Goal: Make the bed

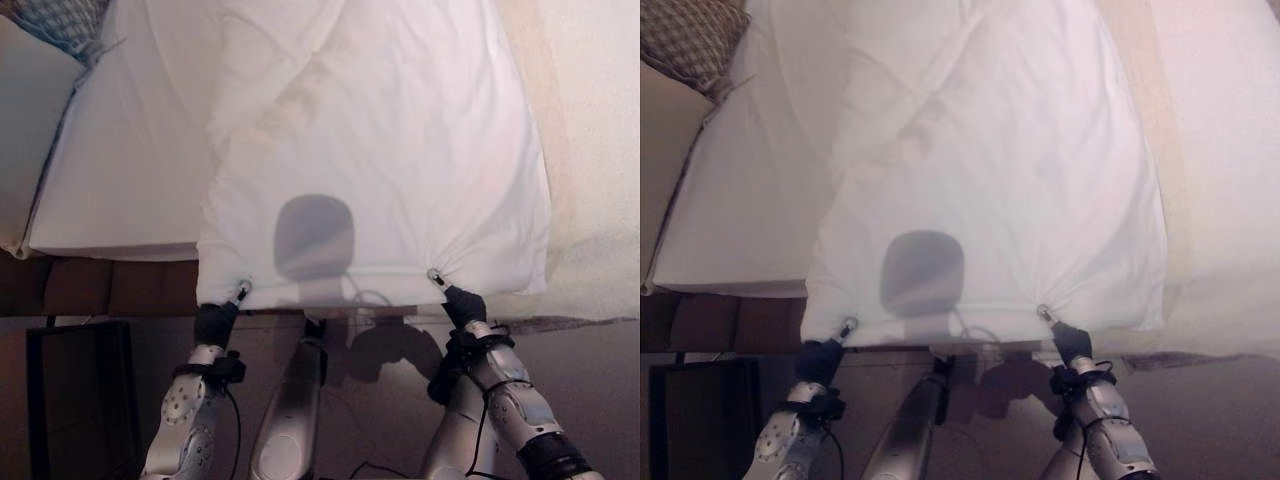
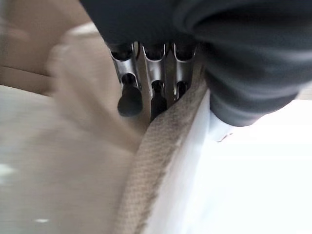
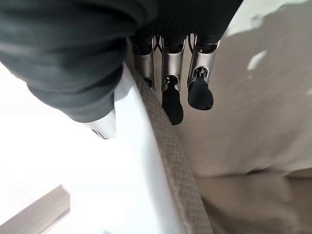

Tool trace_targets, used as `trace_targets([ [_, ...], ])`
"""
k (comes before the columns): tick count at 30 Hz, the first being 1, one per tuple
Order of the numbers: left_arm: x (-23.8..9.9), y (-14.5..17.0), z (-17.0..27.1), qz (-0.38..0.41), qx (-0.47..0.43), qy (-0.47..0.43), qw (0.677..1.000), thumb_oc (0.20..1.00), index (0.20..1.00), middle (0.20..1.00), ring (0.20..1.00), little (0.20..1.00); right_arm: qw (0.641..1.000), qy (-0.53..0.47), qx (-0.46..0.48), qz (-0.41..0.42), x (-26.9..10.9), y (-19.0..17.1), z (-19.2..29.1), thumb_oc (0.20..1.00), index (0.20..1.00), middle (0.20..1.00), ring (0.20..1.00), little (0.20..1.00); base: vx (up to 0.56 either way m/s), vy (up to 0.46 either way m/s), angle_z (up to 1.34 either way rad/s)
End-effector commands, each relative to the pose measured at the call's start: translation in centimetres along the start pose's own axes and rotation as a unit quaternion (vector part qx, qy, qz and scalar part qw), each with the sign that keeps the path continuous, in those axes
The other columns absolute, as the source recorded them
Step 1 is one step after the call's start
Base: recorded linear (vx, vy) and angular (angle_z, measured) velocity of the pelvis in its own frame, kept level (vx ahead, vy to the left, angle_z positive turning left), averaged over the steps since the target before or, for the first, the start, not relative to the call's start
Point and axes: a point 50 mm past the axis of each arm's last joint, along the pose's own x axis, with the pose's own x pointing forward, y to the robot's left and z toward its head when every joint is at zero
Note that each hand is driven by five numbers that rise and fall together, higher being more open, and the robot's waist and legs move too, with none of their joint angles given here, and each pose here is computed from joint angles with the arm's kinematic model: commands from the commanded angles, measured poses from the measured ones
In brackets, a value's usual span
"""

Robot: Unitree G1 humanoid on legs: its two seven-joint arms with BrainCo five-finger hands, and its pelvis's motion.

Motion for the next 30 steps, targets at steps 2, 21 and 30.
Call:
trace_targets([
  [2,-2.5,6.7,0.8,0.117,0.086,0.014,0.989,0.2,0.2,0.2,0.2,0.2,0.991,0.047,-0.071,-0.106,-2.1,-6.2,-0.9,0.2,0.2,0.2,0.2,0.2,-0.05,-0.051,-0.01],
  [21,0.0,5.9,-8.3,0.185,0.101,0.236,0.948,0.2,0.2,0.2,0.2,0.2,0.954,0.171,-0.183,-0.162,3.7,-5.3,-2.9,0.2,0.2,0.2,0.2,0.2,-0.03,-0.053,-0.01],
  [30,2.1,5.6,-9.1,0.18,0.192,0.324,0.909,1.0,1.0,1.0,1.0,1.0,0.915,0.226,-0.273,-0.194,5.5,-6.2,-1.0,1.0,1.0,1.0,1.0,1.0,0.01,-0.004,-0.05],
])
